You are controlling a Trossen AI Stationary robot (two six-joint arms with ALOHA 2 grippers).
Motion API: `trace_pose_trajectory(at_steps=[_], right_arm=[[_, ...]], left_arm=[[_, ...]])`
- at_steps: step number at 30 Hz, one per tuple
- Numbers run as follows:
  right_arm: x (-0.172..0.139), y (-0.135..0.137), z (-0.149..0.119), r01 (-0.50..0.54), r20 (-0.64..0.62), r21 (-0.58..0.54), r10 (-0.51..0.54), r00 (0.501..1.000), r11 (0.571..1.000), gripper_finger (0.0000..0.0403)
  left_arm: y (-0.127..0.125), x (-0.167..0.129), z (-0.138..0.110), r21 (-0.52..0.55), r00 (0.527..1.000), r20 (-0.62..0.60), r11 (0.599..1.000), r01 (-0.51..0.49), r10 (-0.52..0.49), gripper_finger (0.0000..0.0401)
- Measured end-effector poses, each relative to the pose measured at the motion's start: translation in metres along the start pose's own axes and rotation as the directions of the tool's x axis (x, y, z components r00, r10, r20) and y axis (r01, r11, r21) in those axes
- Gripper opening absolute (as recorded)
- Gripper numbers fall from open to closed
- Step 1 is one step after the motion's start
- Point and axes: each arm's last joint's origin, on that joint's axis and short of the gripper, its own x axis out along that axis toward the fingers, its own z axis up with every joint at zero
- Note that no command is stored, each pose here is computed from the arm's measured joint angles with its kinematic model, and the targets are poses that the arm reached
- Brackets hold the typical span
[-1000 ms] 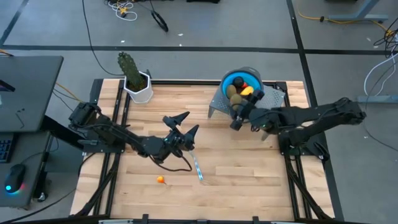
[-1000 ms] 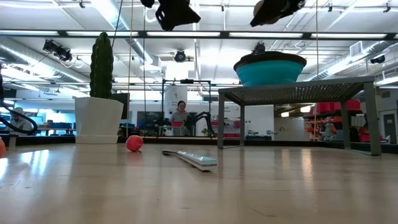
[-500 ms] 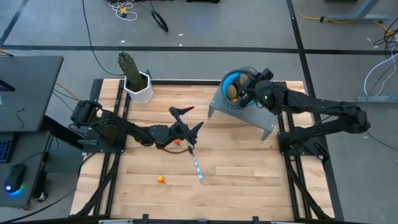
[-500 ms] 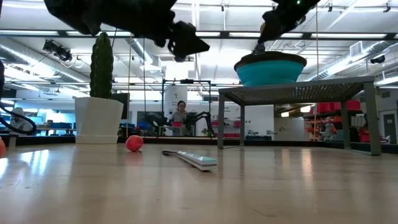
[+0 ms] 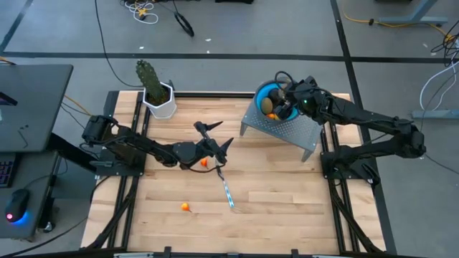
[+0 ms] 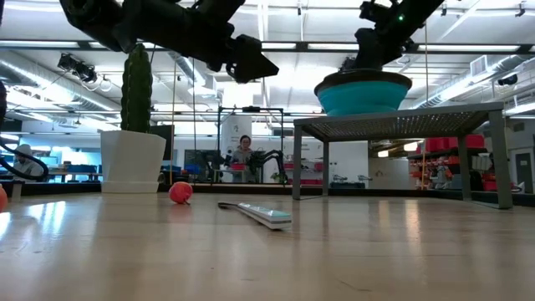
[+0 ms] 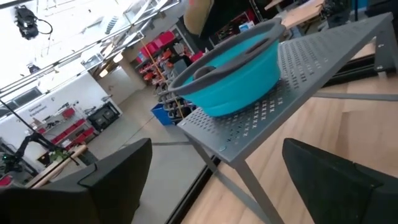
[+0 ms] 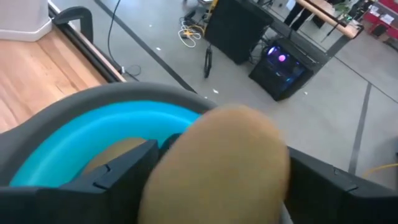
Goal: Pick & Place Fruit
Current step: Put the brown kiwi in the blue strainer bowl on the shelf, then put the orange peach in the blue strainer bowl on the shelf
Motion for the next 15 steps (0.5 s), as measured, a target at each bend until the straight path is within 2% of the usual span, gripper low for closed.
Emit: trace_pose_trajectory(at_steps=[8,15], right_arm=[[0.001,-0.002,-0.001,0.007,-0.006,0.002,-0.007,1.000,1.000,0.0343],[-0.002,0.001,0.000,-0.017,0.006,0.014,0.017,1.000,1.000,0.0348]], left_arm=[[0.004,0.005,-0.006,-0.024,1.000,-0.020,1.000,-0.018,0.017,0.0369],[0.014,0.012,-0.034,-0.106,0.998,-0.056,0.994,-0.006,0.000,0.0369]])
